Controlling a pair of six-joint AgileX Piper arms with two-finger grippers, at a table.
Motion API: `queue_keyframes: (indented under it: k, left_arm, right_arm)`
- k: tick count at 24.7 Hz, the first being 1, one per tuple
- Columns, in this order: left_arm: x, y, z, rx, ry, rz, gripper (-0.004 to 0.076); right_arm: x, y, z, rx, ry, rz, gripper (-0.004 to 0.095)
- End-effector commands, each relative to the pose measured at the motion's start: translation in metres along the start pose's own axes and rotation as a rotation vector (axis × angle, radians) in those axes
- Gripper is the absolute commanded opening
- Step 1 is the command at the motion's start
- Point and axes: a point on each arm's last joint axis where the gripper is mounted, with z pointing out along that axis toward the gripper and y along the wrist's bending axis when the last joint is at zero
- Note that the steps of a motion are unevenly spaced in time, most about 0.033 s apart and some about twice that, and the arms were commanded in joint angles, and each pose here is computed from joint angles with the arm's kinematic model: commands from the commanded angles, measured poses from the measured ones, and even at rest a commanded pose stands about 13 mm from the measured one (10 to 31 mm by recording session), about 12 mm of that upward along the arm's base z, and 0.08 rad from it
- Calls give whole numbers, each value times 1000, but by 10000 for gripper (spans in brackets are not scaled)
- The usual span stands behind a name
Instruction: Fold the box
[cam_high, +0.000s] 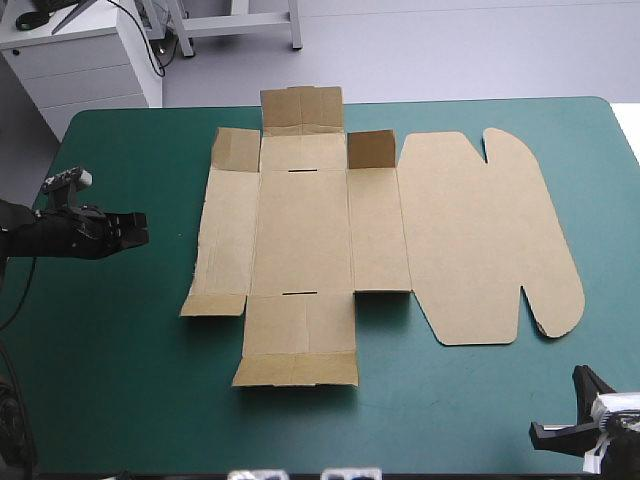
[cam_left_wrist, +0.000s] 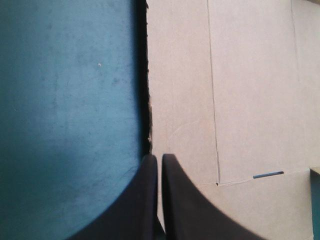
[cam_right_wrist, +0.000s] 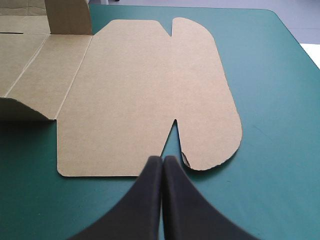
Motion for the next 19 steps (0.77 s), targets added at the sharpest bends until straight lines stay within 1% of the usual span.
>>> queue_keyframes:
  k: [1, 4, 9, 11, 12, 14, 15, 16, 17, 18, 19]
  left_arm:
    - [-11, -2, -3, 64, -48, -23, 15]
    - [-10, 12, 18, 91, 28, -71, 15]
    - [-12, 20, 29, 89, 34, -98, 15]
    - [-13, 21, 32, 88, 28, -78, 20]
    - [-13, 21, 34, 84, 28, -61, 29]
    - [-14, 19, 37, 81, 30, -44, 74]
    - [-14, 17, 41, 88, 36, -42, 117]
    - [-14, 14, 48, 90, 51, -31, 223]
    - [-13, 12, 52, 91, 64, -23, 293]
    - [-12, 11, 60, 84, 80, -13, 435]
    - [-12, 11, 61, 81, 80, -16, 482]
  right_arm:
    - [-12, -1, -3, 9, -85, -6, -19]
    - [-12, -1, -3, 9, -85, -6, -19]
    - [-12, -1, -3, 9, -85, -6, -19]
    - [-12, -1, -3, 9, -85, -6, -19]
    - [-12, -1, -3, 9, -85, -6, -19]
    - [-12, -1, -3, 9, -85, -6, -19]
    - [-12, -1, -3, 9, -85, -6, -19]
    - [-12, -1, -3, 9, -85, -6, -19]
    - [-12, -1, -3, 9, -85, -6, -19]
    - [-12, -1, -3, 9, -85, -6, -19]
    - [-12, -1, -3, 9, -85, -6, -19]
